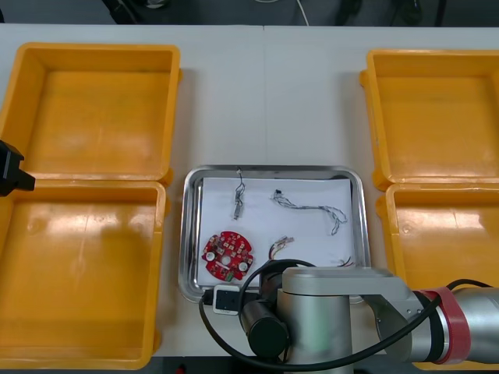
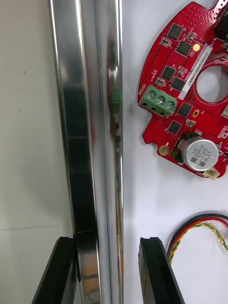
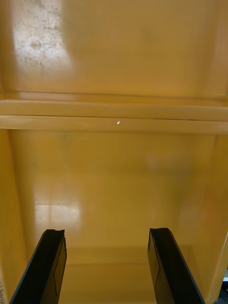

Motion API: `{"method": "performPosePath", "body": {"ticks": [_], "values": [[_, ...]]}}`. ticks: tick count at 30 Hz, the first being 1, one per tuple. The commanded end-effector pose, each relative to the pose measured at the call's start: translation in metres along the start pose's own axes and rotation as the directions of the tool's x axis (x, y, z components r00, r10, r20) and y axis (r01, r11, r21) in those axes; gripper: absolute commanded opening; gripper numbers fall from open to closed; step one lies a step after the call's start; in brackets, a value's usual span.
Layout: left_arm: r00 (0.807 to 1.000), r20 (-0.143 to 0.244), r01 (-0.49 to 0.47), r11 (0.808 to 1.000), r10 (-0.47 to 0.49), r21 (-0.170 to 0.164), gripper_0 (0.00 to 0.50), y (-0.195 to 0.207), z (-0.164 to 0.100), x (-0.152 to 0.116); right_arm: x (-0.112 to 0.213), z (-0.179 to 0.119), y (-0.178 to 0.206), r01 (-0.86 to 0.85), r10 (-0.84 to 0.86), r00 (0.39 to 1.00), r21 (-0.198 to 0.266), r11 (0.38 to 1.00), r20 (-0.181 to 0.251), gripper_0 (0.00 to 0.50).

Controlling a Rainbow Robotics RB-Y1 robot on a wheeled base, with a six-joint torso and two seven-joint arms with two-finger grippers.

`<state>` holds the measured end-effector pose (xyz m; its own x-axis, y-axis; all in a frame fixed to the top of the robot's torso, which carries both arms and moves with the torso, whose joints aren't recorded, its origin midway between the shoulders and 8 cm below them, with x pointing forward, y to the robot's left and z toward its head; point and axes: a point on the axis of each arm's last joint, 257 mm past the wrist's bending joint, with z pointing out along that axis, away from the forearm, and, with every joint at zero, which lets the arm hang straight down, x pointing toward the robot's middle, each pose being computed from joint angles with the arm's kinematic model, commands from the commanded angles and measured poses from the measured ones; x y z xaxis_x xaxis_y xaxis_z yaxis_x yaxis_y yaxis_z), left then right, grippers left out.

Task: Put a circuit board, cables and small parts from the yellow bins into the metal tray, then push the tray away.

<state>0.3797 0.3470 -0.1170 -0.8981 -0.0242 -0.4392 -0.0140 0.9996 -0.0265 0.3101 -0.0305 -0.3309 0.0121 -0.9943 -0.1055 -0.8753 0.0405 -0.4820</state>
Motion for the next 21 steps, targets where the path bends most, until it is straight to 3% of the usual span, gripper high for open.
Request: {"method": "performPosePath", "body": {"ticks": [1,3,6,11,21], "values": [[0.994,0.017,-0.106,0.993,0.107,-0.061,0.500,0.0180,-0.0127,-0.0028,0.0032,-0.0069,0.0121,0.038,-0.038,0.999,-0.016,0.999,0.004,0.308],[0.994,0.017,-0.106,0.993,0.107,-0.061,0.500,0.0180,-0.0127,-0.0028,0.0034,-0.0079,0.0136,0.039,-0.039,0.999,-0.017,0.999,0.003,0.220],[0.994,0.017,-0.106,0.993,0.107,-0.061,0.500,0.0180,-0.0127,-0.0028,0.0024,-0.0099,0.0135,0.039,-0.038,0.999,-0.016,0.999,0.006,0.140],[0.994,0.017,-0.106,0.993,0.107,-0.061,0.500,0.0180,-0.0127,-0.0028,0.0021,-0.0105,0.0134,0.047,-0.047,0.999,-0.002,0.999,0.009,0.102],[0.994,0.017,-0.106,0.993,0.107,-0.061,0.500,0.0180,-0.0127,-0.0028,0.0046,-0.0097,0.0089,0.052,-0.052,0.999,0.010,0.999,0.007,0.090]]}}
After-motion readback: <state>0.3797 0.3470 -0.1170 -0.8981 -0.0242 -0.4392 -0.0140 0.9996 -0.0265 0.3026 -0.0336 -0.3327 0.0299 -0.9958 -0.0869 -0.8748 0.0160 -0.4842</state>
